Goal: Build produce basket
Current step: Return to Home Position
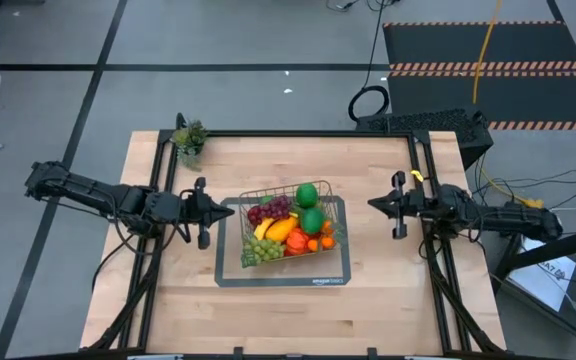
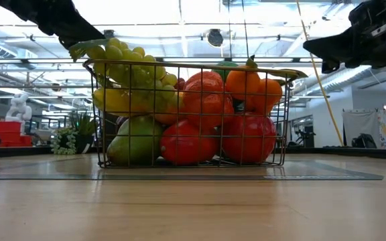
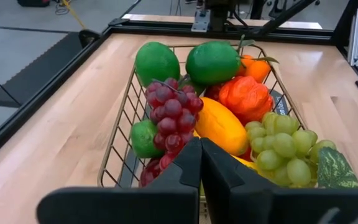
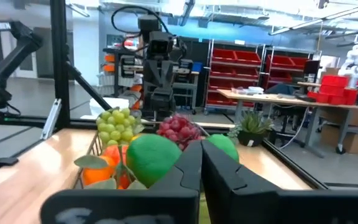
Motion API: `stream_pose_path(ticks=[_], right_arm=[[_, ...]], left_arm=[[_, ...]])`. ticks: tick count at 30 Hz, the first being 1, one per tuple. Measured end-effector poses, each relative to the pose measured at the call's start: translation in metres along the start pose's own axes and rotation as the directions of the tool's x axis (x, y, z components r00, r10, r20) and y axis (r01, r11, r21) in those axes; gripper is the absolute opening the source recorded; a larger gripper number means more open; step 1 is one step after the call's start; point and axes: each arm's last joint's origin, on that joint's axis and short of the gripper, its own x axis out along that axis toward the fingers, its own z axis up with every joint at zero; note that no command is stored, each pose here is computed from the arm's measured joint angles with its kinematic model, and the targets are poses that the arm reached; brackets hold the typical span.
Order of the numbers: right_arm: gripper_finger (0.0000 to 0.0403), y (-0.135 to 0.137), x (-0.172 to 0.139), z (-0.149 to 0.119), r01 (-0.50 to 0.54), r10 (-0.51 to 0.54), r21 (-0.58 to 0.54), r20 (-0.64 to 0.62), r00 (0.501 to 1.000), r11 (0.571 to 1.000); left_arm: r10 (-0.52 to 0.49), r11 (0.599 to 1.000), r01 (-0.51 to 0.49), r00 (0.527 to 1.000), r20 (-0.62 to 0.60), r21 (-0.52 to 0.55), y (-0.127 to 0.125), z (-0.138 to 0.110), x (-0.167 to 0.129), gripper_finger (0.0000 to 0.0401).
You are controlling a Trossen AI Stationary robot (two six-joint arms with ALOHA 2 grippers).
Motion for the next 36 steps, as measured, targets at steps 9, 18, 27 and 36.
stream_pose_path(ticks=[9, 18, 27, 36], right_arm=[[0.0, 0.005, -0.004, -0.008, 0.029, -0.031, -0.019, -0.083, 0.996, 0.999], [0.0, 0.005, -0.01, -0.001, 0.013, -0.014, -0.06, -0.005, 1.0, 0.998], [0.0, 0.005, -0.011, -0.012, 0.008, -0.014, -0.051, -0.117, 0.993, 0.999], [0.0, 0.004, -0.009, -0.013, 0.035, -0.041, -0.045, -0.132, 0.99, 0.998]], left_arm=[[0.001, 1.0, -0.001, 1.0, 0.0, -0.002, 0.0, 0.0, 0.0, 0.0006], [0.004, 1.0, -0.004, 1.0, -0.002, 0.008, 0.0, 0.0, 0.0, 0.0011], [0.005, 1.0, -0.005, 1.0, -0.008, 0.028, 0.0, -0.001, 0.0, 0.0013], [-0.079, 0.996, 0.076, 0.995, 0.056, 0.052, 0.0, 0.003, -0.015, 0.0002]])
